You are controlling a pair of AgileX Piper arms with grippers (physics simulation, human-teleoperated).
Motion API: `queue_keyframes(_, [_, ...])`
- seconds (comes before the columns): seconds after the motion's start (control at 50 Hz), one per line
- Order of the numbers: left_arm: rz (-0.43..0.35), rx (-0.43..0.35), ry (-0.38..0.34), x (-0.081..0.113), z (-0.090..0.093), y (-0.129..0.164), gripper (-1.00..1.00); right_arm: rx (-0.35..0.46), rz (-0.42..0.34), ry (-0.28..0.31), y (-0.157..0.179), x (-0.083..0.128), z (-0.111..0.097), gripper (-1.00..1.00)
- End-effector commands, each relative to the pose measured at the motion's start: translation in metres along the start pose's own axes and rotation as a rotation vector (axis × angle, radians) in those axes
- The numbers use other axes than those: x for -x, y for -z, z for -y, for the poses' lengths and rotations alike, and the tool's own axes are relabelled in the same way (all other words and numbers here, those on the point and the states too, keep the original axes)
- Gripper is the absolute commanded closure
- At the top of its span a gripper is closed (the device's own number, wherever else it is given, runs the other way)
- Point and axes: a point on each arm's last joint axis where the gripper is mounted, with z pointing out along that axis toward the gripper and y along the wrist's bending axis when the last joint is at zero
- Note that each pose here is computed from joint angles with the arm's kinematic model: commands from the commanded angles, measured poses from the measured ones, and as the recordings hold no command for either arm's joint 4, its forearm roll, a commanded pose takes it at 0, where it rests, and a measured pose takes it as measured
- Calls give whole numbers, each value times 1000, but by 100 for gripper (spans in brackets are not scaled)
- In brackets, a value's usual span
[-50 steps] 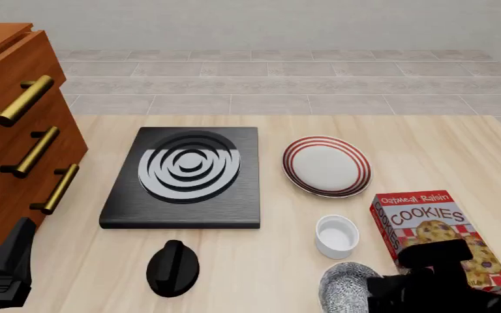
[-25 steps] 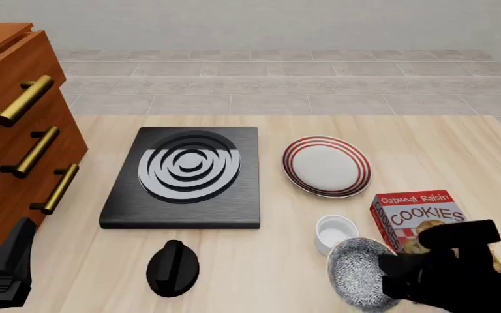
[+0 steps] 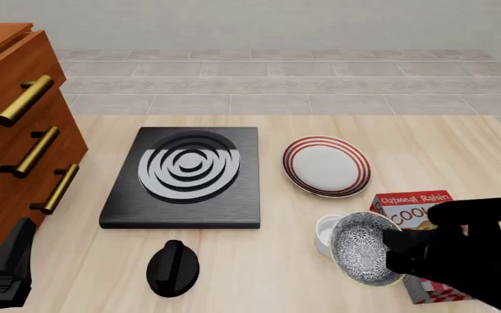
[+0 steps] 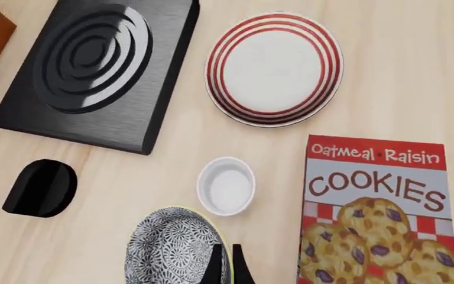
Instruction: Pick the akita bowl next to the ramekin and place it on the plate.
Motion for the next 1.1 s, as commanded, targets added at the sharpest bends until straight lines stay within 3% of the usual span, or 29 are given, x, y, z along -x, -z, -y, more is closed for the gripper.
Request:
queue_keyframes(0.02, [0, 0, 0, 0, 0, 0, -100, 3, 32, -8, -6, 13, -2, 100])
queue_keyframes(1.1, [0, 0, 0, 0, 0, 0, -100, -26, 120, 11, -42, 69, -4, 100])
